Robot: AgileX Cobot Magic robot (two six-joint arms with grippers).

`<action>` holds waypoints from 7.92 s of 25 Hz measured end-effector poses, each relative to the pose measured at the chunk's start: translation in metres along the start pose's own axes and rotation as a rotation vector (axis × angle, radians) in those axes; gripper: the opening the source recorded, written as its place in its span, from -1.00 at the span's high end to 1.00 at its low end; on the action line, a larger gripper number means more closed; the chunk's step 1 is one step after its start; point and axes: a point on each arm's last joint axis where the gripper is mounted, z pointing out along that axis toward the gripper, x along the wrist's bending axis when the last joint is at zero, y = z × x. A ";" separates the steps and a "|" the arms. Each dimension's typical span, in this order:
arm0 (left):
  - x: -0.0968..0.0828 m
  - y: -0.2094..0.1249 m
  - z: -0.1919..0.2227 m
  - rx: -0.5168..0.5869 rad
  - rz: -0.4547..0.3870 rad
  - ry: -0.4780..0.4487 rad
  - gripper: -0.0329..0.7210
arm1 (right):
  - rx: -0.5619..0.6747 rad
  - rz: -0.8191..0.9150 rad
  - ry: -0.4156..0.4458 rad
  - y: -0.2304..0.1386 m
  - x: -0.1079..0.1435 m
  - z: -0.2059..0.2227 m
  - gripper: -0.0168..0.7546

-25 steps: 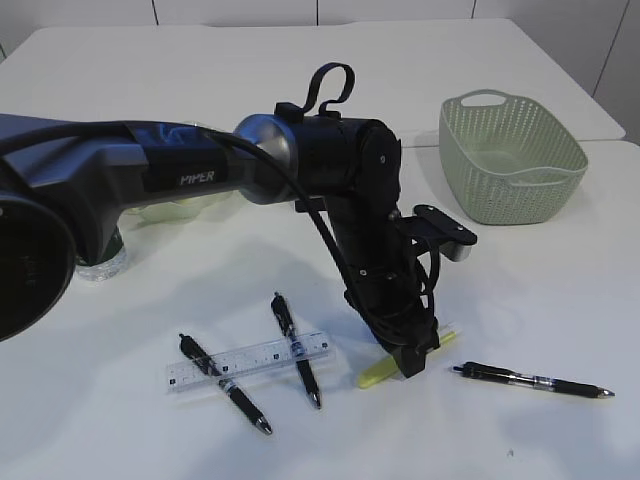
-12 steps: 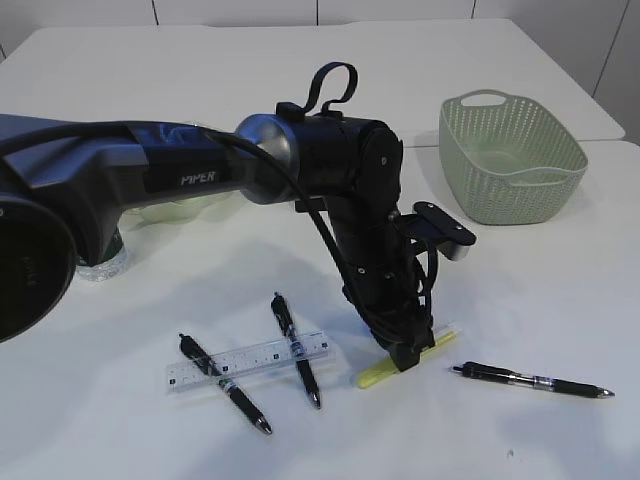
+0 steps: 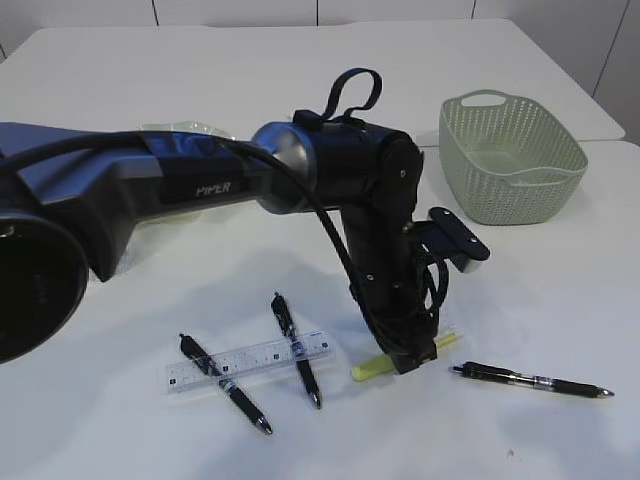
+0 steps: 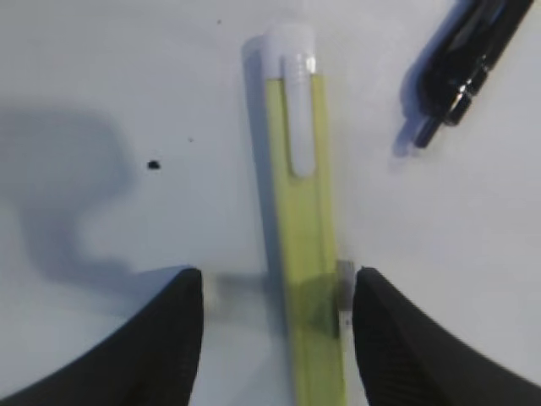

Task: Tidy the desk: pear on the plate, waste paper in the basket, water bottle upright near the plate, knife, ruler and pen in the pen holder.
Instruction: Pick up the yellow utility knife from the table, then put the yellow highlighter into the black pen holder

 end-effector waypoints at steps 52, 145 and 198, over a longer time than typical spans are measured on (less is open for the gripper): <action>-0.006 0.021 -0.017 0.023 0.003 0.014 0.63 | -0.001 -0.004 -0.007 0.000 -0.001 0.000 0.28; 0.070 -0.009 -0.220 -1.016 -0.345 0.392 0.63 | -0.029 0.018 -0.002 0.003 0.000 0.000 0.28; 0.095 -0.051 -0.114 -1.431 -0.376 0.795 0.63 | -0.031 0.018 -0.002 0.003 0.000 0.000 0.28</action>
